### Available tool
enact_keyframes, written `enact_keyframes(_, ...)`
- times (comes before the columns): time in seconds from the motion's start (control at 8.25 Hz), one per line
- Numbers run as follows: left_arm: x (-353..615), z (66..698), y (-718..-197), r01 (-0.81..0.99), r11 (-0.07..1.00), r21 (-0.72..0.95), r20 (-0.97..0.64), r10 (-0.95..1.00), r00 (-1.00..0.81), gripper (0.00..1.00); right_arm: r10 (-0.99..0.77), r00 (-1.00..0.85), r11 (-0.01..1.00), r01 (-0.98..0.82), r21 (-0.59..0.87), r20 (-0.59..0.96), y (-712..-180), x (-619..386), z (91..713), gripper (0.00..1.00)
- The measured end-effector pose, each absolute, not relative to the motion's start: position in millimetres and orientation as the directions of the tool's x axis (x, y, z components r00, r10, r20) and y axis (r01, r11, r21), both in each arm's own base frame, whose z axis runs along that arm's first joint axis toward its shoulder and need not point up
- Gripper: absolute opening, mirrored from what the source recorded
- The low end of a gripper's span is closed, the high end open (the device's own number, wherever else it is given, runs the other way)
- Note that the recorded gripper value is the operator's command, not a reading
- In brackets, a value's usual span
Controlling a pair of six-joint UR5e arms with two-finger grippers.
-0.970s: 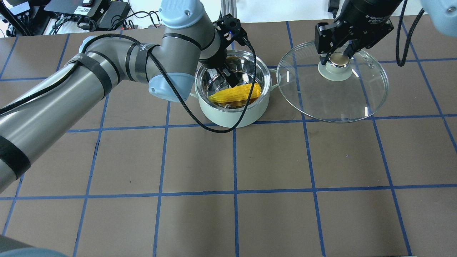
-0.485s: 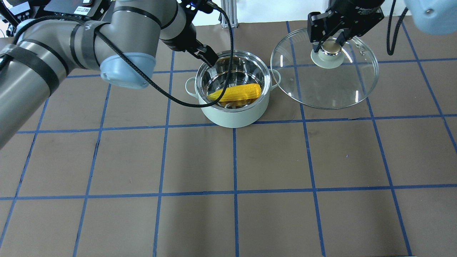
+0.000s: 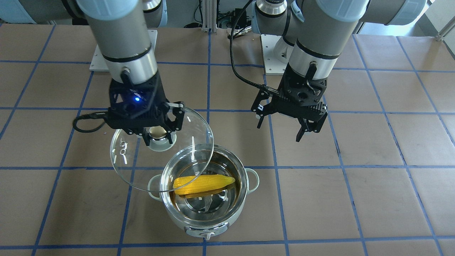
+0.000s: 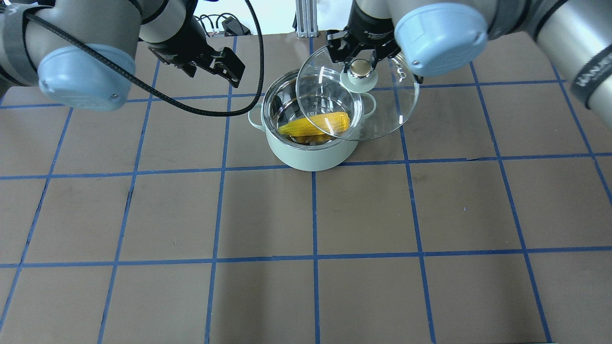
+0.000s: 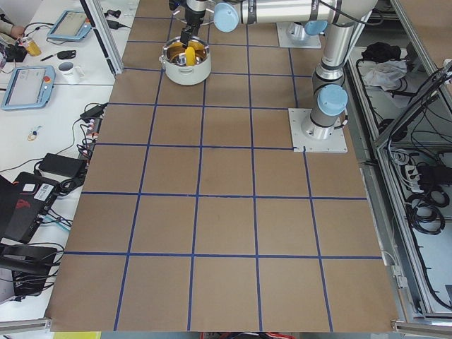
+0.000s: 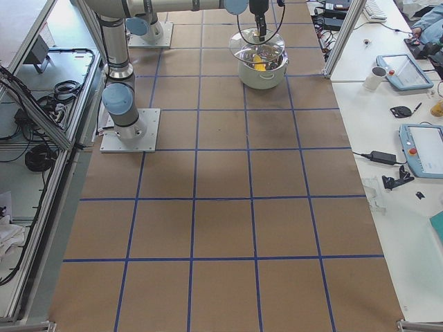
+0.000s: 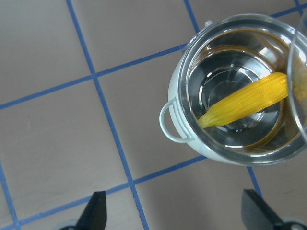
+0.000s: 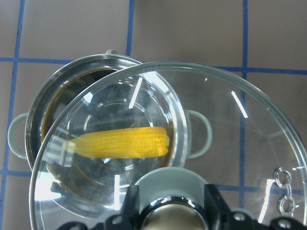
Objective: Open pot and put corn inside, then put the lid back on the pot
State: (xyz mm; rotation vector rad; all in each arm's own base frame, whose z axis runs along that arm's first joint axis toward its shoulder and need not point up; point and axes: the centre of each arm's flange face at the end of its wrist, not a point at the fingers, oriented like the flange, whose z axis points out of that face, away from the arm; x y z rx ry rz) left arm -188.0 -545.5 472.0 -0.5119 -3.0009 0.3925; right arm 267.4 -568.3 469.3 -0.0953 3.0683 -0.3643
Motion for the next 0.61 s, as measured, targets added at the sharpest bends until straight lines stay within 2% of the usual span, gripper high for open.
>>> enact_keyframes(0.24,-175.8,488.4,-517.8,0.212,0.960,-0.185,0.009,0.217,-0.976,1.00,-0.035,-0.998,0.970,-0.020,-0.244,-0.057,-577.3,317.0,427.9,0.14)
enact_keyframes(0.61,-157.2,496.7,-490.8,0.022,0.997,-0.080,0.015,0.023,-1.000,1.00,-0.031,-0.998,0.973,-0.016,-0.231,-0.062,-591.3,335.8,389.3,0.15)
